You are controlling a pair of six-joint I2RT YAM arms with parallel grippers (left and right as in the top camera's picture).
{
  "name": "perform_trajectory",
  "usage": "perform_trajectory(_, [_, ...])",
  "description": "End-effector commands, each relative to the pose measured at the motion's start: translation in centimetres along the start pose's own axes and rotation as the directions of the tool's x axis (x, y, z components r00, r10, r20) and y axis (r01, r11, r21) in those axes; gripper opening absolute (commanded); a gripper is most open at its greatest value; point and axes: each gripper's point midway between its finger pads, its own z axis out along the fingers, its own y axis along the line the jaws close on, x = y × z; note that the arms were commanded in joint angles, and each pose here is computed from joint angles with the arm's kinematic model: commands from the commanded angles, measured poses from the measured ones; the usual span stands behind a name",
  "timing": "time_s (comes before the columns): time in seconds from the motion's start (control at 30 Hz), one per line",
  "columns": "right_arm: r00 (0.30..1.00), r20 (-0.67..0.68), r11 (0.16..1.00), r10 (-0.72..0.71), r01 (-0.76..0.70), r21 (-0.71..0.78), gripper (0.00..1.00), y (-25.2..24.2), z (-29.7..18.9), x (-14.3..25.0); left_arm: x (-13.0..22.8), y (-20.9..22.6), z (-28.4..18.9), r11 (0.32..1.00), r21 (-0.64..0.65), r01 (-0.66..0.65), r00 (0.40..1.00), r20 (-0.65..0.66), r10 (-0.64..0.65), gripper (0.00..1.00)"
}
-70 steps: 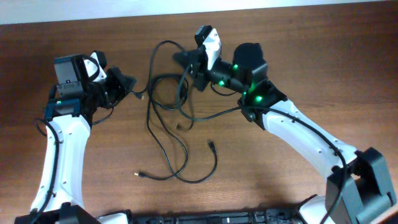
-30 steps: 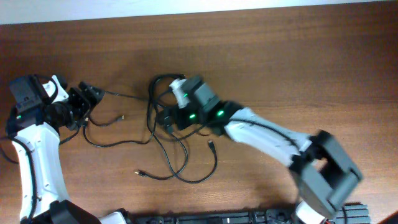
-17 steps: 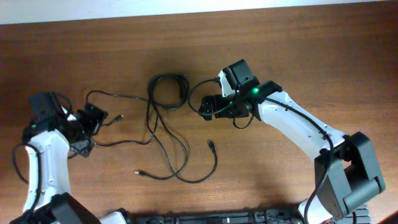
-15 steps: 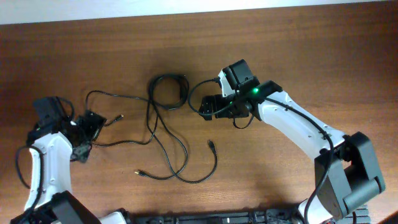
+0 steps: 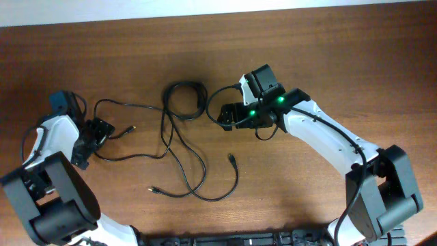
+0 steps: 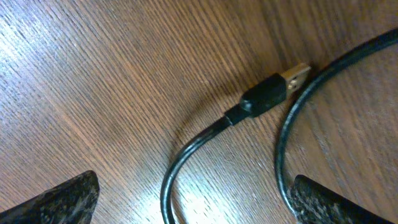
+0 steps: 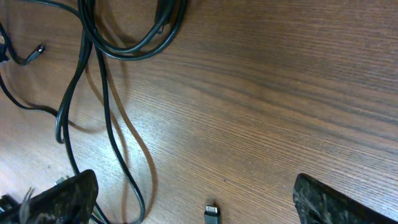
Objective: Untangle cables
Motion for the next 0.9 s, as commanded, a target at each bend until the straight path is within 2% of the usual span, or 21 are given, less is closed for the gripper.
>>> perform_trajectory(0.0, [0.999, 0.021, 1.0, -0.024, 0.024, -0.01, 0.99, 0.6, -0.7, -0.2, -0.7, -0.4, 0.8, 0.999, -0.007, 0.039, 0.999, 0.009, -0.039, 0.99])
perform_trajectory(0.1, [0.999, 0.021, 1.0, -0.024, 0.024, -0.01, 0.99, 0.6, -0.7, -0.2, -0.5, -1.0, 1.4, 0.999, -0.005, 0.033, 0.999, 0.006, -0.033, 0.98])
perform_trajectory(0.17, [1.0, 0.021, 1.0, -0.024, 0.024, -0.01, 0.99, 0.6, -0.7, -0.2, 0.3, -1.6, 2.0, 1.0, -0.016, 0.006, 1.0, -0.011, -0.006, 0.76])
perform_trajectory(0.2, [1.0, 0.019, 1.0, -0.024, 0.024, -0.013, 0.98, 0.6, -0.7, -0.2, 0.9, -2.0, 2.5, 1.0, -0.023, -0.014, 1.0, -0.024, 0.013, 0.72])
perform_trajectory(0.23, [1.0, 0.019, 1.0, -0.024, 0.024, -0.014, 0.99, 0.6, -0.7, -0.2, 1.5, -2.3, 2.9, 0.999, -0.03, -0.033, 0.999, -0.037, 0.031, 0.72])
perform_trajectory(0.27, [1.0, 0.018, 1.0, -0.023, 0.024, -0.013, 0.99, 0.6, -0.7, -0.1, 1.9, -2.5, 3.2, 0.998, -0.037, -0.046, 0.998, -0.048, 0.044, 0.64])
perform_trajectory(0.3, [1.0, 0.016, 1.0, -0.022, 0.023, -0.012, 0.99, 0.6, -0.7, -0.1, 2.3, -2.5, 3.4, 0.998, -0.043, -0.054, 0.997, -0.057, 0.051, 0.53])
perform_trajectory(0.33, [1.0, 0.011, 1.0, -0.02, 0.021, -0.01, 0.99, 0.6, -0.7, 0.0, 2.5, -2.5, 3.4, 0.997, -0.048, -0.058, 0.996, -0.063, 0.055, 0.37])
perform_trajectory(0.37, [1.0, 0.005, 1.0, -0.018, 0.018, -0.008, 0.99, 0.5, -0.7, 0.2, 2.5, -2.5, 3.4, 0.997, -0.048, -0.058, 0.997, -0.063, 0.055, 0.15])
perform_trajectory(0.4, [1.0, 0.001, 1.0, -0.017, 0.017, -0.006, 0.99, 0.4, -0.7, 0.3, 2.5, -2.4, 3.4, 0.997, -0.049, -0.058, 0.997, -0.063, 0.055, 0.0])
perform_trajectory(0.6, [1.0, -0.001, 1.0, -0.016, 0.016, -0.004, 0.99, 0.4, -0.7, 0.3, 1.3, -1.9, 2.8, 0.988, -0.093, -0.122, 0.992, -0.019, 0.121, 0.0])
perform_trajectory(0.87, [1.0, 0.0, 1.0, -0.015, 0.015, -0.004, 0.99, 0.4, -0.7, 0.3, -4.6, -3.9, -5.0, 0.997, 0.063, -0.055, 0.975, 0.218, 0.04, 0.0])
